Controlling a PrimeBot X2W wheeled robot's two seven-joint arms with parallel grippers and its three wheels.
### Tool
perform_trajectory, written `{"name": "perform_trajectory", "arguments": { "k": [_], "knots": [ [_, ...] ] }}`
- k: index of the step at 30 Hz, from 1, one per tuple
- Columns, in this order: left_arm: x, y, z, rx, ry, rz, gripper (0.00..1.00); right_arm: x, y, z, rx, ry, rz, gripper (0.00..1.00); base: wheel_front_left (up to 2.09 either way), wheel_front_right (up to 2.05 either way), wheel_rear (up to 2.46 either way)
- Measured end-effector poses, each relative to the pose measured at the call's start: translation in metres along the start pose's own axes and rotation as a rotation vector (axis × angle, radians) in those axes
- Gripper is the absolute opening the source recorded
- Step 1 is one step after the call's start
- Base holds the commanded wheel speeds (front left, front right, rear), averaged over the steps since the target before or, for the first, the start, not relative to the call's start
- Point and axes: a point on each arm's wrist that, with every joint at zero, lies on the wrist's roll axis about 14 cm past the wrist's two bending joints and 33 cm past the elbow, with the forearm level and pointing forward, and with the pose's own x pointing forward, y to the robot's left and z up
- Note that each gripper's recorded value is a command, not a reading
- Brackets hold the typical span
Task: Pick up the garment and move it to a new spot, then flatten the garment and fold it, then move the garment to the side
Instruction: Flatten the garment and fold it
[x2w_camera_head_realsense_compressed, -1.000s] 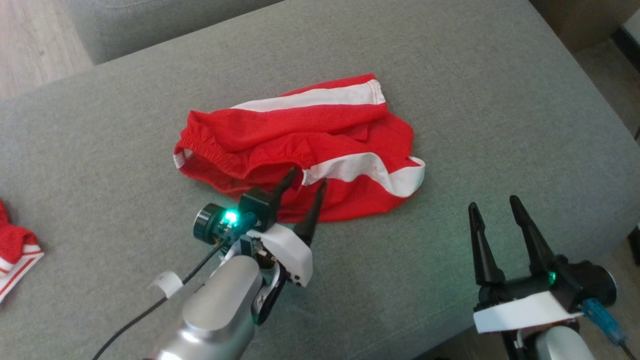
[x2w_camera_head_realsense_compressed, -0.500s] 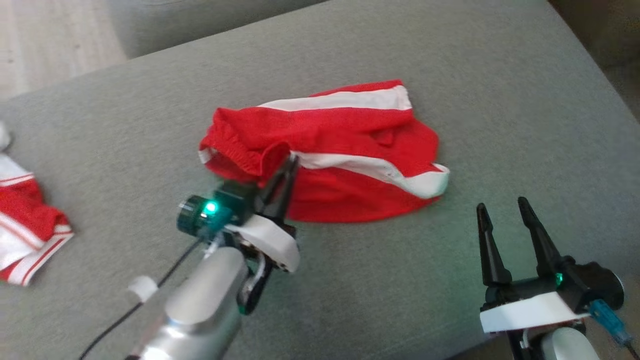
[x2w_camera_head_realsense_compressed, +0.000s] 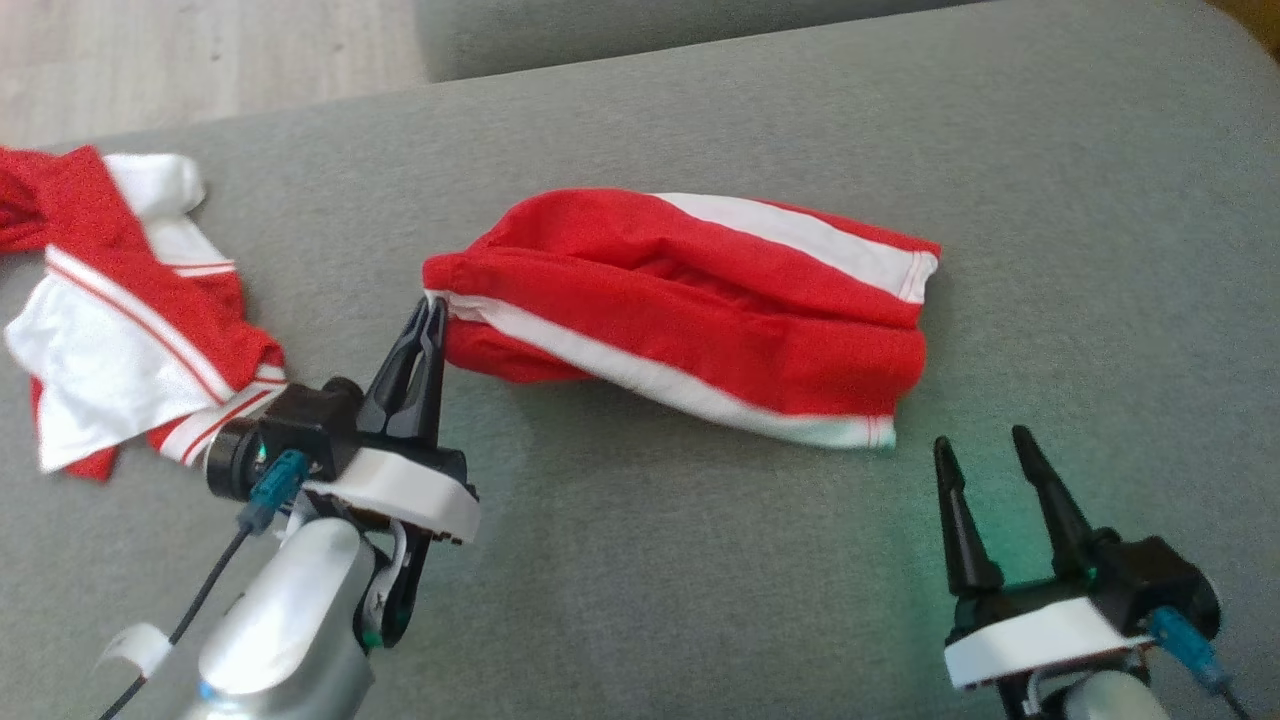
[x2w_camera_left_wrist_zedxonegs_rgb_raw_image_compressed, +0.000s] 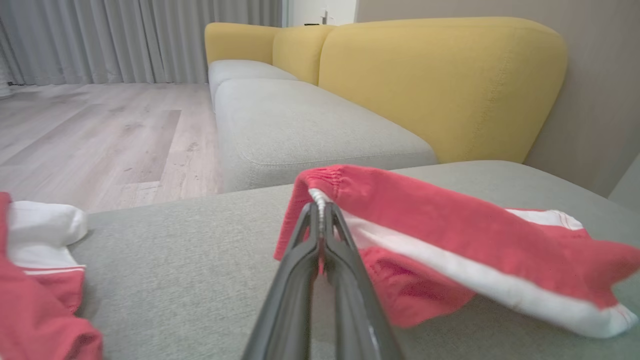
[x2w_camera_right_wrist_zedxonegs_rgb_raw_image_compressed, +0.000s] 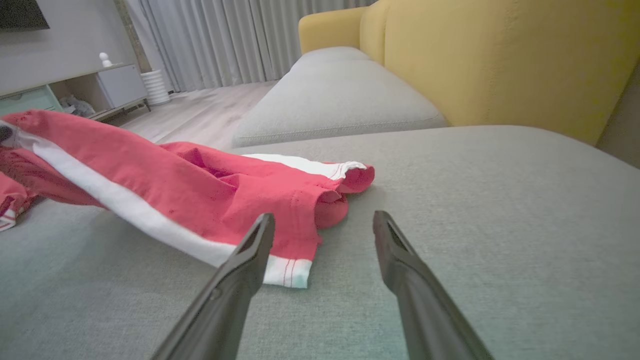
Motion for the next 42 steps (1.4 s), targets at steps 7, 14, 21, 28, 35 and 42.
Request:
{"name": "perform_trajectory", "arguments": {
  "k": [7, 14, 21, 28, 35, 42],
  "knots": [
    [-0.013, 0.018, 0.008, -0.003, -0.030, 0.056, 0.00, -0.001, 0.040, -0.044, -0.058, 0.143, 0.142, 1.00, 0.00, 0.00, 0.00],
    [-0.019, 0.023, 0.003, -0.008, -0.017, 0.073, 0.00, 0.016, 0.052, -0.059, -0.119, 0.193, 0.205, 1.00, 0.00, 0.00, 0.00],
    [-0.020, 0.026, 0.001, -0.009, -0.013, 0.078, 0.00, 0.018, 0.061, -0.076, -0.125, 0.250, 0.244, 1.00, 0.00, 0.00, 0.00],
    [-0.023, 0.027, 0.002, -0.006, -0.015, 0.082, 0.00, 0.021, 0.060, -0.085, -0.103, 0.287, 0.240, 0.58, 0.00, 0.00, 0.00],
    [-0.024, 0.026, 0.004, -0.004, -0.022, 0.079, 0.00, 0.024, 0.060, -0.085, -0.092, 0.289, 0.238, 0.00, 0.00, 0.00, 0.00],
    [-0.024, 0.019, 0.016, 0.005, -0.058, 0.060, 0.00, 0.034, 0.052, -0.053, -0.103, 0.184, 0.206, 0.00, 0.00, 0.00, 0.00]
  ]
}}
